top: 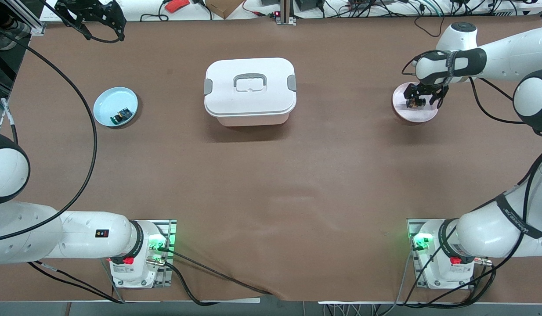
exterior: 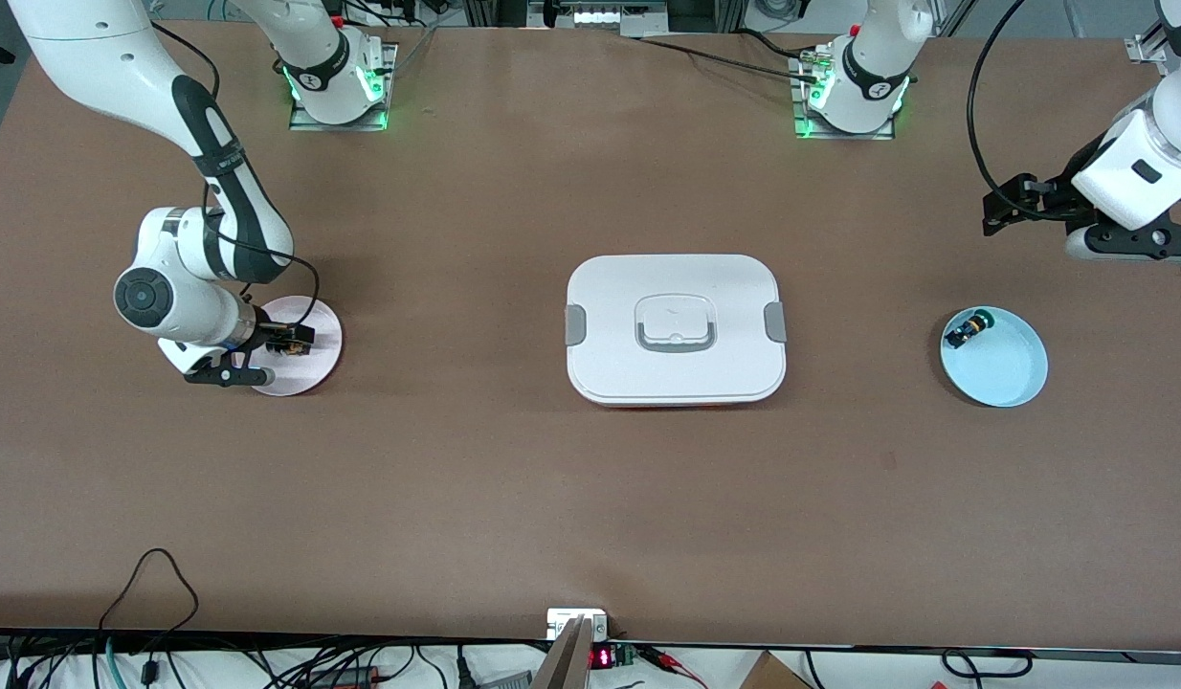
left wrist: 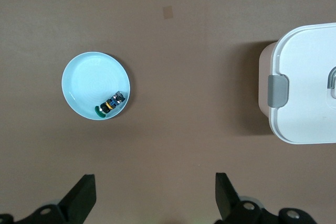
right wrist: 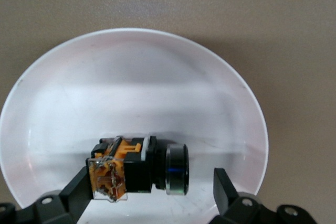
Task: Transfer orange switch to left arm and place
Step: 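Lower the right gripper and close it on the orange switch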
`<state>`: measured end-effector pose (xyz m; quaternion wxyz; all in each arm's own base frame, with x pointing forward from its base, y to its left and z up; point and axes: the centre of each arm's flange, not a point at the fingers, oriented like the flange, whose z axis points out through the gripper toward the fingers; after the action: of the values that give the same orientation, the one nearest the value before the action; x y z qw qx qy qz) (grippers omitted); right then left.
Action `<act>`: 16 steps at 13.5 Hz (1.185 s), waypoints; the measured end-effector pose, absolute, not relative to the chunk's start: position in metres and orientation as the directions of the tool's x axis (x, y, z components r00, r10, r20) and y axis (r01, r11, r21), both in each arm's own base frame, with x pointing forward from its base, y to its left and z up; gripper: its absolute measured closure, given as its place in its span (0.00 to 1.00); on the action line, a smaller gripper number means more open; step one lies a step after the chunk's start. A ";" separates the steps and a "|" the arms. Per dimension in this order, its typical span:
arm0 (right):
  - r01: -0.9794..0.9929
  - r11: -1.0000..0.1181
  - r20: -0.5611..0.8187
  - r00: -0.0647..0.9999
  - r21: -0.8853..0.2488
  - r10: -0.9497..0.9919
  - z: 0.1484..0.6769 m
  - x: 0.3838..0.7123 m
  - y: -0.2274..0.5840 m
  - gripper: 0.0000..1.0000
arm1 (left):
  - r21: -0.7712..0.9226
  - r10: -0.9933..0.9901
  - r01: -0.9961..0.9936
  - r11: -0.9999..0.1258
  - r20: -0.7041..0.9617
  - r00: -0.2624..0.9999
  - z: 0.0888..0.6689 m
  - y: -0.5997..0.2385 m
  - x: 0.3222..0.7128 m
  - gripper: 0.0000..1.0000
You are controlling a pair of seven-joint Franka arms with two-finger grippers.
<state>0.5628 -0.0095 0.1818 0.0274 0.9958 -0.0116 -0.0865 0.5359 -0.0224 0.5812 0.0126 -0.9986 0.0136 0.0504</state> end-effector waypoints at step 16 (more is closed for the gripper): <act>0.054 -0.997 -0.141 0.989 0.046 0.047 0.179 0.567 -0.001 0.28 | -0.024 -0.027 -0.029 -0.999 -0.101 0.995 0.581 -0.023 0.536 0.00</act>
<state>0.5668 -0.0009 0.1786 0.0250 0.9969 0.0255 -0.0702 0.5359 -0.0229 0.5812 0.0126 -0.9986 0.0140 0.0504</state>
